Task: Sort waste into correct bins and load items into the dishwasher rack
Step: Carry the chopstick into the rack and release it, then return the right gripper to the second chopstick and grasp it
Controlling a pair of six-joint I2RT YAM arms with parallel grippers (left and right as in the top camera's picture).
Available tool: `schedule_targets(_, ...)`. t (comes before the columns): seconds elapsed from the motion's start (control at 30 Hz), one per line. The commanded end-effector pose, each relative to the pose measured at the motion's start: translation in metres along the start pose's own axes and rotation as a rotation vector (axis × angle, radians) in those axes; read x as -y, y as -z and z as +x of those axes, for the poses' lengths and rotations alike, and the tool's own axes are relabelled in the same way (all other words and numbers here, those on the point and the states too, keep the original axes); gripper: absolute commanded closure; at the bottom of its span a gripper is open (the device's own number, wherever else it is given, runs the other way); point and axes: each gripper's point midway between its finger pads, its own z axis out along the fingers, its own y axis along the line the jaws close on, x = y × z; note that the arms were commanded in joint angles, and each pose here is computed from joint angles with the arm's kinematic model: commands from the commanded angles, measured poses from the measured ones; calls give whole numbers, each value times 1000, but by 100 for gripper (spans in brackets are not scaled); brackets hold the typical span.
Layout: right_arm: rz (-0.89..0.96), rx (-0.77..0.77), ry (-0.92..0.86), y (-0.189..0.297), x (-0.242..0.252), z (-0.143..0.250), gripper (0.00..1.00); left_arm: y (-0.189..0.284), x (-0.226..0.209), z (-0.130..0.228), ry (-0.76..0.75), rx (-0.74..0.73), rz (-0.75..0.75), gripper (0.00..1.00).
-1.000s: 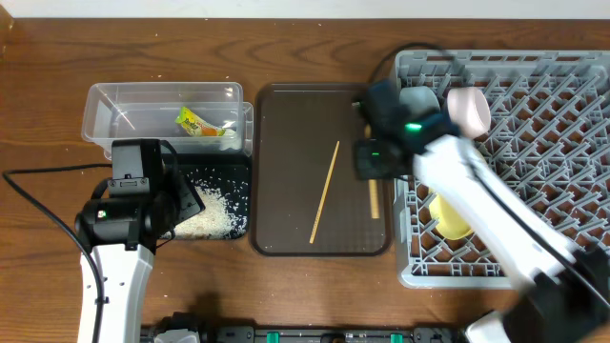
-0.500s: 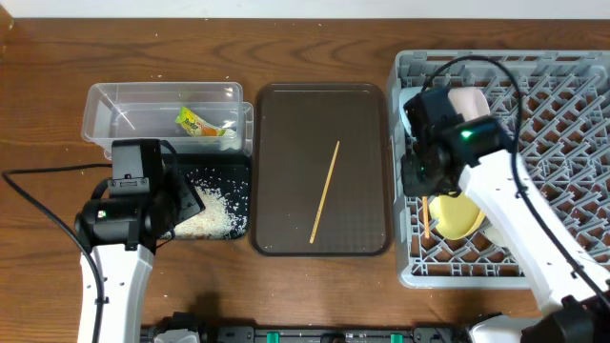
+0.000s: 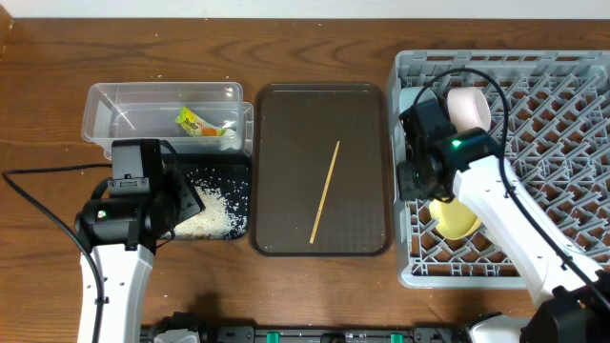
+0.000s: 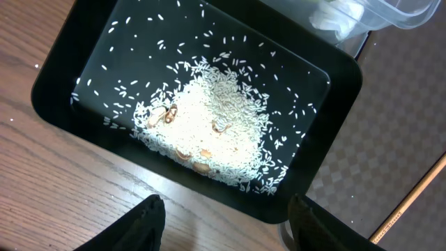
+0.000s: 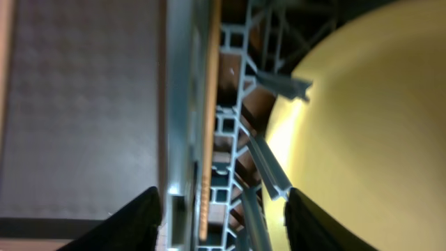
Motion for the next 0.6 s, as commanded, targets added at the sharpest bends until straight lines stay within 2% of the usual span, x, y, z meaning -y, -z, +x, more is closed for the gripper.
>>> schedule_targets(0.0,-49,125,-14,32,-7,-37,43,-1,-3,1,3,-5,-13,40)
schedule_targets(0.13,-198,251,6,57,-41,-69,44,-1,-3,1,3,-5,-13,40)
schedule_targets(0.3,-298,341,51,65,-84,-86,39,-1,-3,1,3,-5,-13,40)
schedule_targets(0.4,-322,350,89,59,-108,-87,38,-1,-3,1,3,-5,-13,40)
schedule_targets(0.57,-323,273,100,21,-143,-77,38,-1,-3,1,3,-5,-13,40)
